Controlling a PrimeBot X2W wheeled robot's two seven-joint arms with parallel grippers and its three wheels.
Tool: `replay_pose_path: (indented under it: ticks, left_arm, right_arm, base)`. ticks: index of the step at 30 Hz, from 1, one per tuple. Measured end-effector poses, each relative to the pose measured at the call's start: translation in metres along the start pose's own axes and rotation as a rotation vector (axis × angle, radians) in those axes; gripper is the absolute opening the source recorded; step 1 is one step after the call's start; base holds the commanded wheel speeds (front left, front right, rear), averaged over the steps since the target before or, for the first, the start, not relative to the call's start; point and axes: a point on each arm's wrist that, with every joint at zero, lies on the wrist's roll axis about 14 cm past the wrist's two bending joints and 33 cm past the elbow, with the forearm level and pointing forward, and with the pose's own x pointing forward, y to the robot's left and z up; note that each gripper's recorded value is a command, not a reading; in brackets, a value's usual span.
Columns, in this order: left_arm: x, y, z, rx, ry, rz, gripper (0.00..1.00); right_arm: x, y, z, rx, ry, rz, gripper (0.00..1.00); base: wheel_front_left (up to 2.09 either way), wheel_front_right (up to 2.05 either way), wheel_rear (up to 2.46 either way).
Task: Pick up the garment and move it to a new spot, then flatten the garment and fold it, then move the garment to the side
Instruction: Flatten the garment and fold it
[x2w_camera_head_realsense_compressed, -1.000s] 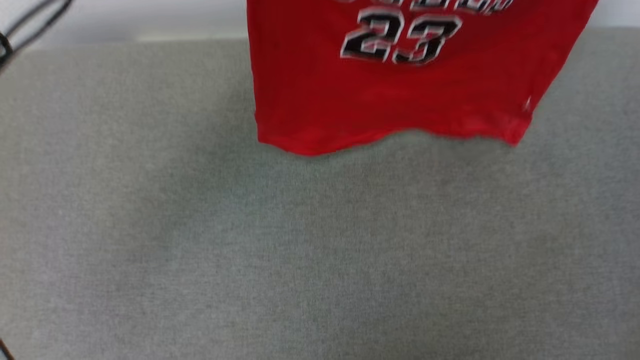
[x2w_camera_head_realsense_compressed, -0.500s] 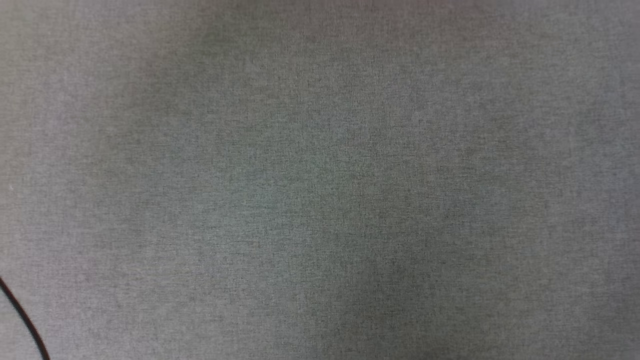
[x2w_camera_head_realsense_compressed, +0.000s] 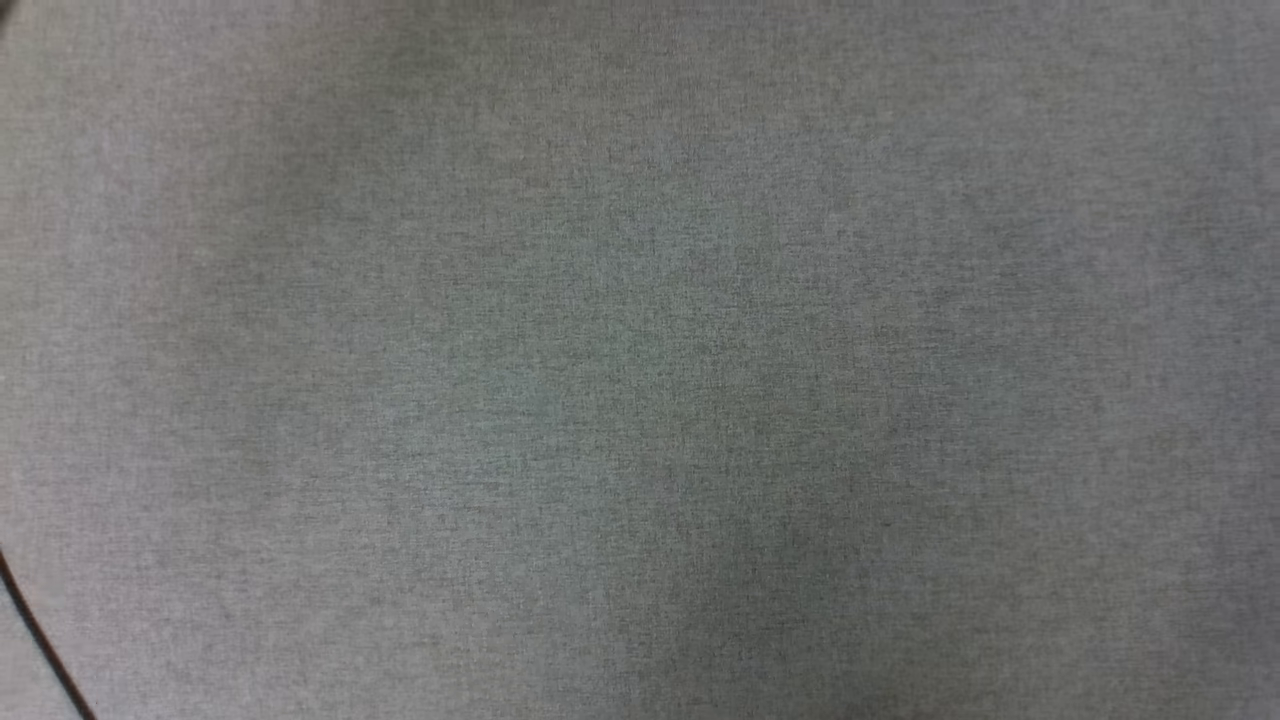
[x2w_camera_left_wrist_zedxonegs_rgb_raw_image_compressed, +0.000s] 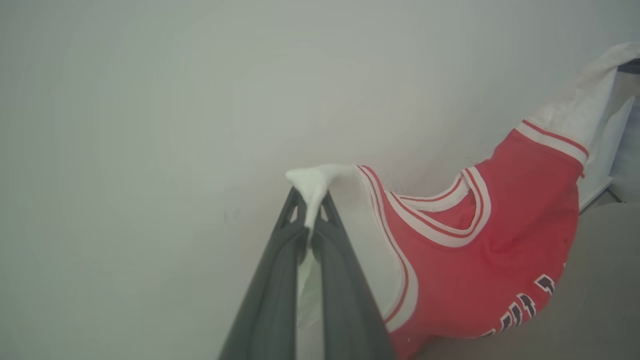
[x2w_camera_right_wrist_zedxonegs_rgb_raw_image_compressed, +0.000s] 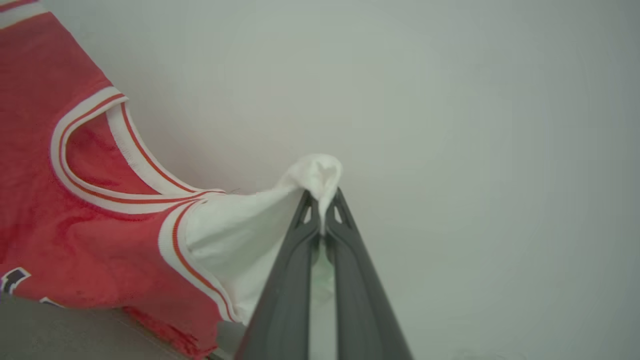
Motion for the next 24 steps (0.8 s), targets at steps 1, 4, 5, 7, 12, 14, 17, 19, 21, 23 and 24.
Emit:
replay_pose_path:
  ticks: [1,4,5,7,12,14,17,19,21,23,24]
  left_arm:
    - [-0.005,-0.002,-0.009,-0.003,0.016,-0.005,0.0]
    - [-0.025,-0.006,-0.034,-0.034,0.061,-0.015,0.0]
    - [-0.031,-0.009,-0.041,-0.046,0.069,-0.02,0.0]
    - [-0.046,-0.017,-0.059,-0.071,0.106,-0.033,0.0]
    - [-0.093,-0.044,-0.112,-0.159,0.211,-0.048,0.0]
    - [-0.112,-0.055,-0.125,-0.182,0.241,-0.048,0.0]
    - [-0.131,-0.066,-0.136,-0.212,0.27,-0.049,0.0]
    - [-0.151,-0.075,-0.146,-0.237,0.299,-0.045,0.0]
    - [-0.171,-0.082,-0.154,-0.258,0.326,-0.038,0.0]
    - [-0.193,-0.092,-0.163,-0.281,0.362,-0.04,0.0]
    - [-0.204,-0.097,-0.167,-0.293,0.382,-0.039,0.0]
  right_arm:
    - [-0.003,0.007,-0.007,0.007,0.013,0.016,0.0]
    - [-0.014,0.028,-0.025,0.049,0.04,0.062,0.0]
    - [-0.019,0.035,-0.03,0.062,0.051,0.08,0.0]
    - [-0.03,0.055,-0.042,0.076,0.08,0.129,0.0]
    - [-0.066,0.092,-0.068,0.15,0.138,0.215,0.0]
    - [-0.082,0.104,-0.075,0.195,0.149,0.238,0.0]
    - [-0.099,0.113,-0.083,0.224,0.167,0.254,0.0]
    - [-0.116,0.12,-0.092,0.244,0.193,0.268,0.0]
    - [-0.134,0.124,-0.1,0.259,0.216,0.276,0.0]
    - [-0.154,0.127,-0.11,0.269,0.246,0.28,0.0]
    - [-0.164,0.127,-0.115,0.273,0.264,0.281,0.0]
  base:
    - [0.0,0.0,0.0]
    - [0.0,0.0,0.0]
    - [0.0,0.0,0.0]
    - [0.0,0.0,0.0]
    - [0.0,0.0,0.0]
    - [0.0,0.0,0.0]
    - [0.0,0.0,0.0]
    - [0.0,0.0,0.0]
    - [0.0,0.0,0.0]
    - [0.0,0.0,0.0]
    - [0.0,0.0,0.0]
